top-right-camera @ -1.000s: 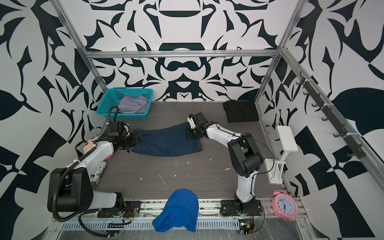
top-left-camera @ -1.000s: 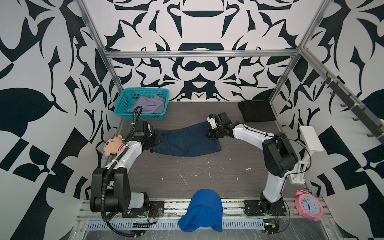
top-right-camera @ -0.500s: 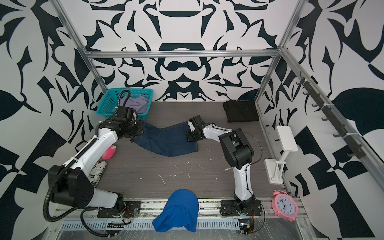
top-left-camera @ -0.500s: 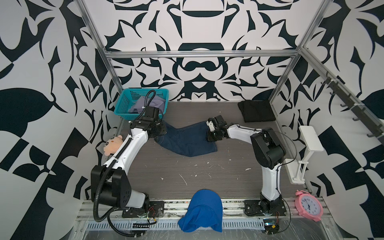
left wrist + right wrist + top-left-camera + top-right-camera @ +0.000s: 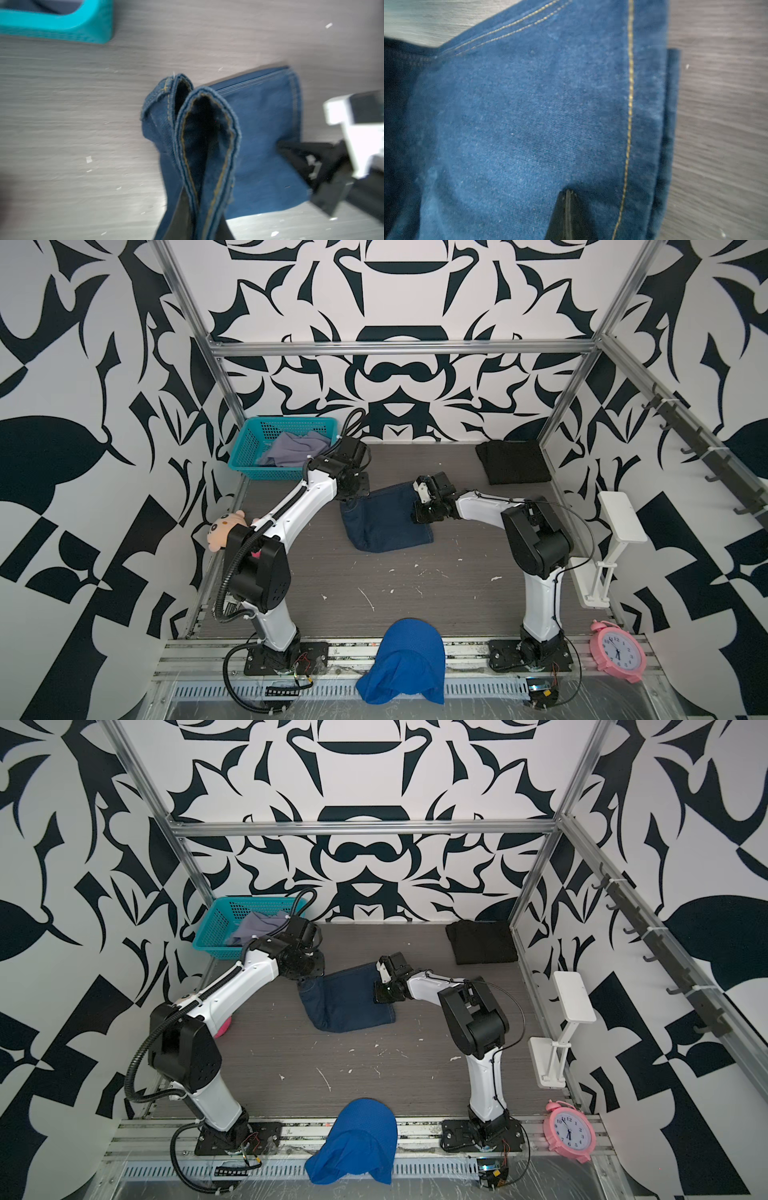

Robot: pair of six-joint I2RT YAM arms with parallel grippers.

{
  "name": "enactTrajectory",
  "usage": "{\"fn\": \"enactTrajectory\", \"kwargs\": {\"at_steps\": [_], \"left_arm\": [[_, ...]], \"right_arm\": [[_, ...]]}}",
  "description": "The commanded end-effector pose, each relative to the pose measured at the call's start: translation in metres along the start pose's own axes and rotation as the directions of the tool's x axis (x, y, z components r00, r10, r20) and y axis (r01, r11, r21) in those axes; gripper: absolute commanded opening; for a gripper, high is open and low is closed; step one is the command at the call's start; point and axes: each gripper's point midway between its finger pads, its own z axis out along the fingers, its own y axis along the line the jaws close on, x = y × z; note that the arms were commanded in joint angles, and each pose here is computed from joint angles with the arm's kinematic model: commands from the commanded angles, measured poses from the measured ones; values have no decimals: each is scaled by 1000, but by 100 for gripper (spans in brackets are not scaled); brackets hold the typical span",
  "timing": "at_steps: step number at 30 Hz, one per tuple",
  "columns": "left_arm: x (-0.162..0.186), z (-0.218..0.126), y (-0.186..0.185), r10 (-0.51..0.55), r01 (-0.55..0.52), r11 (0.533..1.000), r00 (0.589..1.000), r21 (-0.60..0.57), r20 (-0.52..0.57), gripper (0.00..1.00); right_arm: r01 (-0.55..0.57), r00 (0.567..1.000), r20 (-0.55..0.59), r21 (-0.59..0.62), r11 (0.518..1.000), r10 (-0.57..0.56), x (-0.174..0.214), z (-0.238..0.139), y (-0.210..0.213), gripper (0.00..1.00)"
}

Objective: Fold and stack the skirts

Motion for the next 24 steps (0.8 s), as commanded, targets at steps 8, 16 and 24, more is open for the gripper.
{"fn": "enactTrajectory", "kwargs": {"at_steps": [8, 16, 24], "left_arm": [[3, 13, -95, -75, 66, 985, 996, 160, 46, 0], [19, 47, -136, -40, 44, 976, 999, 212, -21, 0], [32, 64, -119, -17, 23, 991, 999, 129, -49, 0]], "right_arm": [[-80, 997, -27, -111, 991, 78, 15, 1, 3, 0], [-85, 996, -20, -139, 987, 83, 14, -1, 6, 0], [-84, 996, -18, -145, 986, 82, 15, -5, 6, 0]]}}
